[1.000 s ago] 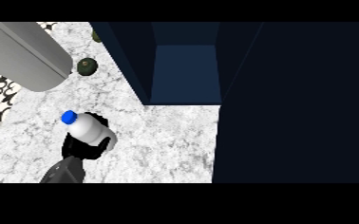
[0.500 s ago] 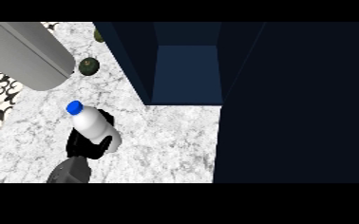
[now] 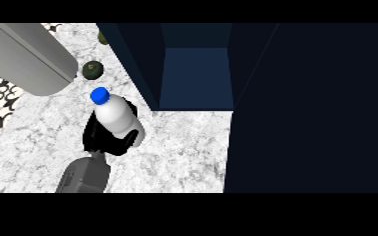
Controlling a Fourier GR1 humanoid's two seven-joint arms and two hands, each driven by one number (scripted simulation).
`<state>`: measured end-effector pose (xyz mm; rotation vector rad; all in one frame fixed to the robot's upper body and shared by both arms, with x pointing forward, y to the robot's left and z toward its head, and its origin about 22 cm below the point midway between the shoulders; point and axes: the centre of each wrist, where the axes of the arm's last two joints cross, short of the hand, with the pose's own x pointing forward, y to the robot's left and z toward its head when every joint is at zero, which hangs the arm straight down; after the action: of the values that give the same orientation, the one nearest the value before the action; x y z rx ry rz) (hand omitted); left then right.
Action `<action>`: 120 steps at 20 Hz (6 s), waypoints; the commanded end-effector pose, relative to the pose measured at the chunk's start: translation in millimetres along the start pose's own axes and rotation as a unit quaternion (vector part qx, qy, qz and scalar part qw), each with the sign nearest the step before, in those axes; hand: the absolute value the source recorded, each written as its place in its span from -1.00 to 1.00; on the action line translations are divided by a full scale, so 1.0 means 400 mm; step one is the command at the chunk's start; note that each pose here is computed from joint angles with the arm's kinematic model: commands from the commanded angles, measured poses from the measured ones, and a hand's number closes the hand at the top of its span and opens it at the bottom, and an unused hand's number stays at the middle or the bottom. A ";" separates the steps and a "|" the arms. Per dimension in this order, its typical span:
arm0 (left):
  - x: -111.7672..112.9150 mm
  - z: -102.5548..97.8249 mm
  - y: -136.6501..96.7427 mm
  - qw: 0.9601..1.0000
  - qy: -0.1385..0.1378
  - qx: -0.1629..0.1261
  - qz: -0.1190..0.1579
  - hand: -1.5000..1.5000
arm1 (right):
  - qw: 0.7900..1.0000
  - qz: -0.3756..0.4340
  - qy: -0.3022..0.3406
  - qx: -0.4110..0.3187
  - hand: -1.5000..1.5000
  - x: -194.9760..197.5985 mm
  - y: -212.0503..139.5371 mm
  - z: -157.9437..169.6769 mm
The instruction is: Pick up the bottled water, place it into the cabinet and close the cabinet
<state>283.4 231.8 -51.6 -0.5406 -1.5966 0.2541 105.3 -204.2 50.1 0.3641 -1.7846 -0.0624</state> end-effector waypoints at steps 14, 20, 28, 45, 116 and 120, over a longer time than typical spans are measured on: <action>0.068 -0.210 -0.313 0.992 -0.040 -0.008 -0.117 1.00 | 1.000 -0.006 -0.004 0.008 -1.00 -0.035 0.002 -0.004; 0.095 -0.233 -0.366 0.984 -0.049 0.008 -0.173 1.00 | 1.000 -0.010 0.005 0.007 -1.00 -0.038 -0.005 -0.013; 0.119 -0.264 -0.384 0.969 -0.075 0.067 -0.224 1.00 | 0.999 -0.020 0.005 0.036 -1.00 -0.050 0.020 -0.019; 0.110 -0.268 -0.312 0.918 -0.083 0.165 -0.352 1.00 | 0.998 -0.023 0.007 0.059 -1.00 -0.040 0.015 -0.046; 0.171 0.064 -0.347 0.981 -0.151 -0.024 -0.117 -1.00 | 1.000 -0.003 0.002 0.018 -1.00 -0.018 0.074 -0.031; 0.233 0.137 -0.341 0.986 -0.128 -0.038 -0.104 -1.00 | 0.999 0.018 -0.001 0.037 -1.00 -0.010 0.033 0.029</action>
<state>228.1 159.2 70.9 -0.3616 -1.9227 0.1157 97.5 -188.3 52.9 0.3846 -1.7855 -0.0125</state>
